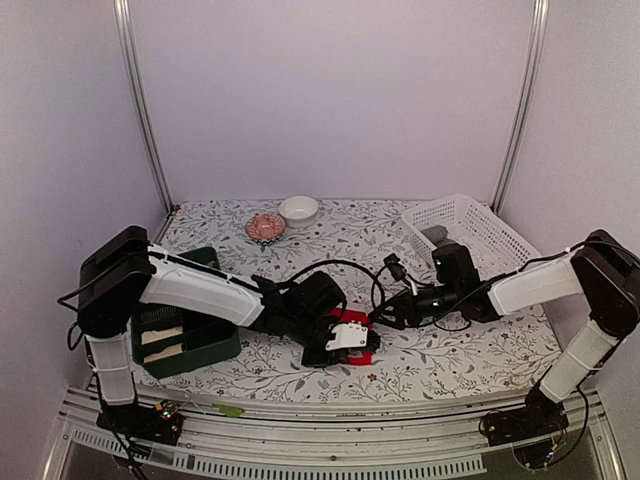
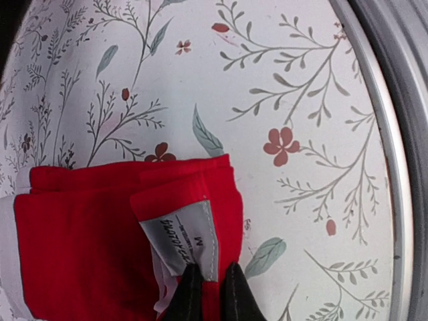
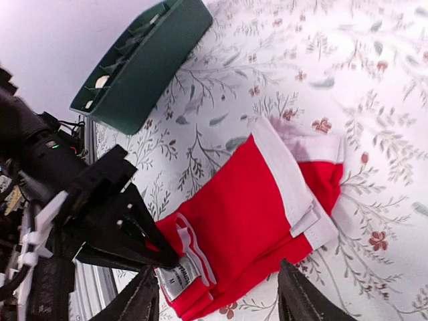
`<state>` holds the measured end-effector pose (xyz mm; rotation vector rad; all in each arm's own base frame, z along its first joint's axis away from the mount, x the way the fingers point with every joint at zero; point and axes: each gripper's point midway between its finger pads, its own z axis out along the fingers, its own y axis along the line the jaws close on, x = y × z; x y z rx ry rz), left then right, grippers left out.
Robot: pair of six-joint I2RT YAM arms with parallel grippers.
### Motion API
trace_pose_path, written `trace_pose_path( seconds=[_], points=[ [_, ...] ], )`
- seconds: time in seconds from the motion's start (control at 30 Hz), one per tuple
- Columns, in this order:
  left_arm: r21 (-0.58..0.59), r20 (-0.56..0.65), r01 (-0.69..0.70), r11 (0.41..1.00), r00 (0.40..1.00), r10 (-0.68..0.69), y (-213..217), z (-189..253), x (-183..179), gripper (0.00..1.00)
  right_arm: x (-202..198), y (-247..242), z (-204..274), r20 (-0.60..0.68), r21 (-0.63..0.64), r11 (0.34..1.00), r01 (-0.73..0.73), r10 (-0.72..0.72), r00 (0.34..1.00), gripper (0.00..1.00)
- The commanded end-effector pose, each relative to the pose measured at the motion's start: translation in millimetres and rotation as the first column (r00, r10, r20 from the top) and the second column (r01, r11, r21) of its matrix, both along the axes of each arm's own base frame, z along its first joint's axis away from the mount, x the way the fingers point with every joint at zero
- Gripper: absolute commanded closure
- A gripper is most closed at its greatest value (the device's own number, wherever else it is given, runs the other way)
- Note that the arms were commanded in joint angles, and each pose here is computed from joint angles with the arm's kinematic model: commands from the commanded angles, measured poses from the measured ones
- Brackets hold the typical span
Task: Roll the underwear
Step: Roll the underwear at the center of the board.
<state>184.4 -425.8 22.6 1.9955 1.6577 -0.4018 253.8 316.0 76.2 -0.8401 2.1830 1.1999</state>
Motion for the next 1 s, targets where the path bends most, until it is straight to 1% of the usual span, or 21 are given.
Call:
trace_pose_path(
  seconds=[0.0, 0.03, 0.07, 0.13, 0.17, 0.23, 0.33, 0.47, 0.53, 0.67, 0.87, 0.97],
  points=[
    [0.178, -0.333, 0.012, 0.984, 0.942, 0.049, 41, -35, -26, 1.0, 7, -16, 43, 0.143, 0.083, 0.988, 0.128, -0.139, 0.98, 0.33],
    [0.183, -0.367, 0.013, 0.983, 0.928, 0.056, 42, -33, -25, 1.0, 3, -21, 48, 0.156, 0.09, 0.986, 0.138, -0.151, 0.976, 0.3],
    [0.184, -0.408, 0.02, 0.983, 0.911, 0.058, 42, -32, -26, 1.0, -2, -25, 55, 0.18, 0.101, 0.985, 0.14, -0.157, 0.971, 0.29],
    [0.195, -0.475, 0.017, 0.981, 0.876, 0.079, 43, -28, -23, 1.0, -15, -30, 64, 0.231, 0.102, 0.985, 0.14, -0.161, 0.96, 0.29],
    [0.18, -0.502, 0.008, 0.984, 0.861, 0.085, 41, -25, -20, 1.0, -23, -32, 67, 0.254, 0.097, 0.986, 0.133, -0.153, 0.955, 0.3],
    [0.182, -0.576, -0.016, 0.983, 0.808, 0.12, 42, -21, -15, 1.0, -39, -30, 67, 0.32, 0.065, 0.993, 0.094, -0.11, 0.941, 0.32],
    [0.198, -0.651, -0.043, 0.979, 0.741, 0.164, 41, -20, -4, 1.0, -64, -25, 58, 0.362, 0.013, 0.999, 0.036, -0.038, 0.931, 0.35],
    [0.207, -0.7, -0.056, 0.977, 0.689, 0.188, 42, -23, 2, 1.0, -92, -8, 34, 0.397, -0.084, 0.994, -0.07, 0.098, 0.912, 0.37],
    [0.209, -0.721, -0.06, 0.976, 0.665, 0.195, 41, -24, 3, 1.0, -95, 3, 21, 0.44, -0.158, 0.981, -0.116, 0.175, 0.881, 0.38],
    [0.206, -0.736, -0.066, 0.976, 0.647, 0.199, 41, -24, 5, 1.0, -80, 26, 13, 0.503, -0.228, 0.963, -0.142, 0.241, 0.83, 0.39],
    [0.213, -0.734, -0.078, 0.974, 0.645, 0.212, 45, -24, 8, 1.0, -60, 49, -10, 0.556, -0.332, 0.928, -0.169, 0.338, 0.759, 0.39],
    [0.217, -0.731, -0.082, 0.973, 0.647, 0.217, 46, -24, 9, 1.0, -58, 56, -10, 0.571, -0.336, 0.924, -0.185, 0.356, 0.74, 0.39]
  ],
)
